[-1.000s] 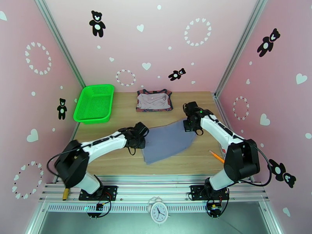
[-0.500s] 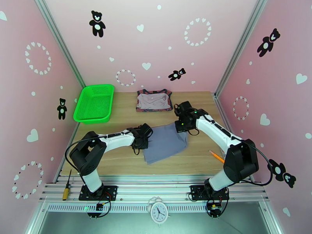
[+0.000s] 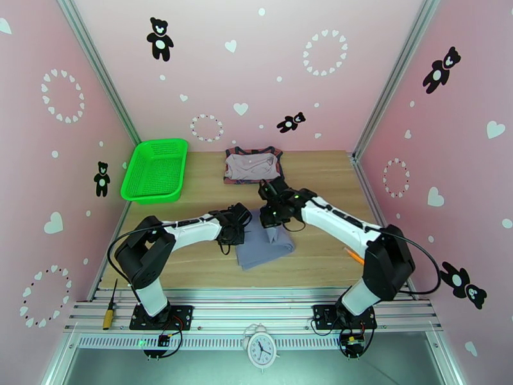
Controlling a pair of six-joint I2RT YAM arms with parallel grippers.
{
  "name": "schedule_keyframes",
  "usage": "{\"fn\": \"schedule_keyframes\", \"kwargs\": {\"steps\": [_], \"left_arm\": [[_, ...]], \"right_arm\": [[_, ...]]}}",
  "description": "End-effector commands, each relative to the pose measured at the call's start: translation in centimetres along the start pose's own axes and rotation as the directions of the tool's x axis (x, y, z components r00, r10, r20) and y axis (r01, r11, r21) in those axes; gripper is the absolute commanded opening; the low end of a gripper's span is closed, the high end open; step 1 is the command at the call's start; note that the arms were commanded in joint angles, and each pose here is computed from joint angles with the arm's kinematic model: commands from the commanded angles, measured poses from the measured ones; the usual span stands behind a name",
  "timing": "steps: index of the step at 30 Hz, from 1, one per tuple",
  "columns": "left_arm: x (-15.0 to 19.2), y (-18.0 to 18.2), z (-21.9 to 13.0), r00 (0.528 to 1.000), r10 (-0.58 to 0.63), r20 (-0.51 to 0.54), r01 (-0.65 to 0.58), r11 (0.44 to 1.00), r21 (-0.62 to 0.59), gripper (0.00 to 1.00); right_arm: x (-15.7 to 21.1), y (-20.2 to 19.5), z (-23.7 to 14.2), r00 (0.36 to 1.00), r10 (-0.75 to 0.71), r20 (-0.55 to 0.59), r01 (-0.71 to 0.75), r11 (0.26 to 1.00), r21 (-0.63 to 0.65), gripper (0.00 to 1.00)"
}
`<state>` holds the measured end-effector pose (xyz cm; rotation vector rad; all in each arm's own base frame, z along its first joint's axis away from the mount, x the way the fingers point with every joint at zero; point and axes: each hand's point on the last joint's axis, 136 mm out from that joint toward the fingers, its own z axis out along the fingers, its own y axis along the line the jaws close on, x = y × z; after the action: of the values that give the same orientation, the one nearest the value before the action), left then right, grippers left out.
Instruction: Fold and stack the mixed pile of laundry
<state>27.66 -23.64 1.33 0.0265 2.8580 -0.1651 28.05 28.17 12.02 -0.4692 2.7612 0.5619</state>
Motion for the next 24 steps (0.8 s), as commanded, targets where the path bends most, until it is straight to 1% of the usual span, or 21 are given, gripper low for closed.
{"fn": "schedule_keyframes", "kwargs": {"steps": [1,9,10,12,13,17,18,21,22,24], "left_arm": [[2.6,0.6,2.6,0.997,0.004,-0.072,-0.005,1.000,-0.018,0.07],[2.3,1.2,1.8,0.999,0.010,-0.046,-0.012,0.999,-0.036,0.07],[2.2,1.3,1.5,0.999,0.010,-0.039,-0.012,0.999,-0.036,0.06],[1.9,1.3,1.1,1.000,0.016,-0.026,-0.017,0.999,-0.037,0.02],[1.8,1.3,0.9,1.000,0.017,-0.019,-0.017,0.999,-0.037,0.01],[0.9,1.3,-0.8,0.999,0.030,0.026,-0.029,0.999,-0.036,0.02],[0.7,1.4,-1.4,0.999,0.033,0.040,-0.032,0.999,-0.037,0.03],[-0.6,1.7,-4.2,0.993,0.050,0.108,-0.044,0.998,-0.051,0.10],[-1.0,1.9,-5.3,0.990,0.056,0.129,-0.049,0.997,-0.059,0.14],[-1.7,2.2,-7.4,0.983,0.068,0.169,-0.057,0.996,-0.074,0.35]], "right_arm": [[-0.3,1.1,1.5,0.999,0.031,-0.008,-0.031,0.999,-0.015,0.00],[0.5,2.2,5.1,0.997,0.046,-0.067,-0.047,0.999,-0.022,0.00],[0.7,2.4,5.5,0.996,0.043,-0.075,-0.045,0.999,-0.021,0.00],[1.2,2.6,6.3,0.994,0.040,-0.098,-0.041,0.999,-0.015,0.00],[1.5,2.6,6.7,0.993,0.041,-0.110,-0.042,0.999,-0.009,0.00],[2.3,2.5,7.7,0.989,0.044,-0.139,-0.043,0.999,0.006,0.00],[2.3,2.5,7.6,0.989,0.041,-0.139,-0.041,0.999,0.004,0.02],[2.3,2.7,7.3,0.990,0.036,-0.137,-0.036,0.999,0.001,0.08],[2.2,2.8,7.1,0.991,0.032,-0.133,-0.032,0.999,-0.002,0.11],[2.1,3.1,6.7,0.992,0.025,-0.127,-0.025,1.000,-0.003,0.23]]}}
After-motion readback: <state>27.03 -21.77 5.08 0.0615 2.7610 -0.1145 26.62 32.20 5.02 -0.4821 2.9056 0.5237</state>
